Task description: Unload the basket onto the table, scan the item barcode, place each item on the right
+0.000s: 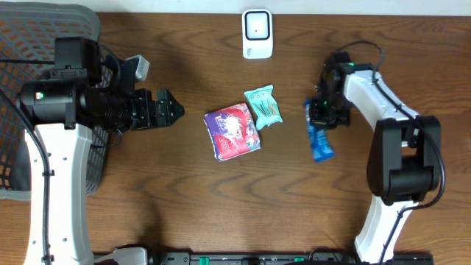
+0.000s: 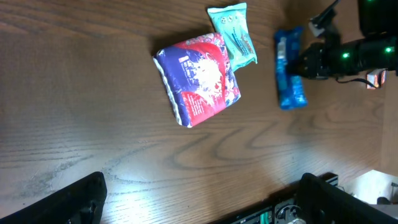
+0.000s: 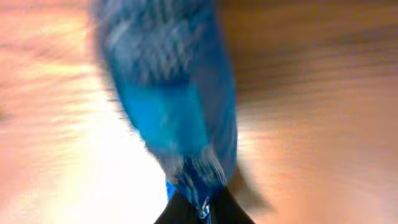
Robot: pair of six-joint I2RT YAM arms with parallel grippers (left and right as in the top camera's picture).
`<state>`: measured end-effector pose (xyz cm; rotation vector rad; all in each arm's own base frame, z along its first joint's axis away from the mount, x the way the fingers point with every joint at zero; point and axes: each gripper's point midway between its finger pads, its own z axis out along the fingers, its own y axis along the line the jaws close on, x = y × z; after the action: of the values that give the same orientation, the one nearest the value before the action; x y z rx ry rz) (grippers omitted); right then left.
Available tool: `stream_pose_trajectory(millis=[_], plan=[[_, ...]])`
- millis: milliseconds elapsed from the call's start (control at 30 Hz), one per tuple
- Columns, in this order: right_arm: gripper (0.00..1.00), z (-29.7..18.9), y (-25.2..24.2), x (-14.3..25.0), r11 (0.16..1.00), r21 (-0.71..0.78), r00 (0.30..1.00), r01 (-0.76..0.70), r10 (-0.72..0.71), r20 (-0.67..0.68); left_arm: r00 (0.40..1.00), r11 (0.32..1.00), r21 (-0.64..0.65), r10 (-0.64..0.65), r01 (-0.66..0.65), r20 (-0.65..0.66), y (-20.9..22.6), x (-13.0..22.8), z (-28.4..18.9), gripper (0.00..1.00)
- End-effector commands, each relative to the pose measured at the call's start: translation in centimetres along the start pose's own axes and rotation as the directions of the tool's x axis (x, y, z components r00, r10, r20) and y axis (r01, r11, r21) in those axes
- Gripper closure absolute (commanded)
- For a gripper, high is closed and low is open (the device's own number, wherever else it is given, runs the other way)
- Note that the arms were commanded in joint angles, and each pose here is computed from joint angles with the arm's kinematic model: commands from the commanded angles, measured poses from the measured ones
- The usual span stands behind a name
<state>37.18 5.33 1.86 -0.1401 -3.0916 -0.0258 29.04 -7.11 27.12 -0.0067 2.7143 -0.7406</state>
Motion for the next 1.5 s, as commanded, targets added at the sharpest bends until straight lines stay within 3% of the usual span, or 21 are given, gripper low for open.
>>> stream_pose_trajectory(millis=[0, 167, 300, 400, 533, 567, 633, 667, 700, 867, 1000, 1100, 1200, 1467], plan=[[0.99, -6.1, -4.5, -2.8, 0.89, 0.441, 0.964, -0.119, -0.004, 0.267, 1.0, 1.0, -0.008, 0.006, -0.006, -0.012, 0.2, 0.2, 0.2, 0.02], [0.99, -7.2, -5.3, -2.5, 0.72, 0.659, 0.925, -0.219, -0.061, 0.375, 1.0, 1.0, -0.009, 0.006, -0.006, -0.012, 0.2, 0.2, 0.2, 0.02], [0.99, -3.7, -3.6, -1.6, 0.723, 0.661, 0.935, -0.202, -0.058, 0.35, 1.0, 1.0, -0.008, 0.006, -0.006, -0.012, 0.2, 0.2, 0.2, 0.02], [0.96, -0.7, -1.3, -0.8, 0.777, 0.61, 0.954, -0.157, -0.04, 0.296, 1.0, 1.0, -0.008, 0.006, -0.006, -0.012, 0.2, 0.2, 0.2, 0.02], [0.77, 1.3, 3.0, 0.3, 0.878, 0.472, 0.971, -0.08, -0.037, 0.235, 1.0, 1.0, -0.009, 0.006, -0.006, -0.012, 0.2, 0.2, 0.2, 0.02], [0.65, 1.1, 3.9, 0.3, 0.891, 0.451, 0.973, -0.051, -0.058, 0.225, 1.0, 1.0, -0.008, 0.006, -0.006, -0.012, 0.2, 0.2, 0.2, 0.02], [0.26, 0.2, 5.1, 0.1, 0.898, 0.439, 0.972, -0.004, -0.101, 0.214, 1.0, 1.0, -0.008, 0.006, -0.006, -0.012, 0.2, 0.2, 0.2, 0.02], [0.12, -0.7, 5.5, -0.2, 0.898, 0.44, 0.97, 0.002, -0.109, 0.217, 1.0, 1.0, -0.009, 0.006, -0.006, -0.012, 0.2, 0.2, 0.2, 0.02], [0.09, -1.8, 5.6, -0.5, 0.897, 0.442, 0.969, -0.001, -0.109, 0.223, 1.0, 1.0, -0.009, 0.006, -0.006, -0.012, 0.2, 0.2, 0.2, 0.02], [0.1, -7.7, 4.7, -3.4, 0.93, 0.367, 0.969, 0.004, -0.094, 0.229, 1.0, 1.0, -0.009, 0.006, -0.006, -0.012, 0.2, 0.2, 0.2, 0.02], [0.1, -9.6, 4.2, -4.6, 0.977, 0.138, 0.971, 0.161, -0.182, 0.155, 1.0, 1.0, -0.008, 0.006, -0.006, -0.012, 0.2, 0.2, 0.2, 0.02], [0.11, -8.9, 3.2, -4.0, 0.967, -0.146, 0.976, 0.208, -0.196, 0.089, 1.0, 1.0, -0.009, 0.006, -0.006, -0.012, 0.2, 0.2, 0.2, 0.02], [0.14, -8.3, 3.4, -3.0, 0.871, -0.414, 0.964, 0.266, -0.248, 0.098, 1.0, 1.0, -0.009, 0.006, -0.006, -0.012, 0.2, 0.2, 0.2, 0.02], [0.22, -2.5, 0.8, -1.6, 0.806, -0.585, 0.996, 0.092, -0.086, 0.038, 1.0, 1.0, -0.009, 0.006, -0.006, -0.012, 0.2, 0.2, 0.2, 0.02]])
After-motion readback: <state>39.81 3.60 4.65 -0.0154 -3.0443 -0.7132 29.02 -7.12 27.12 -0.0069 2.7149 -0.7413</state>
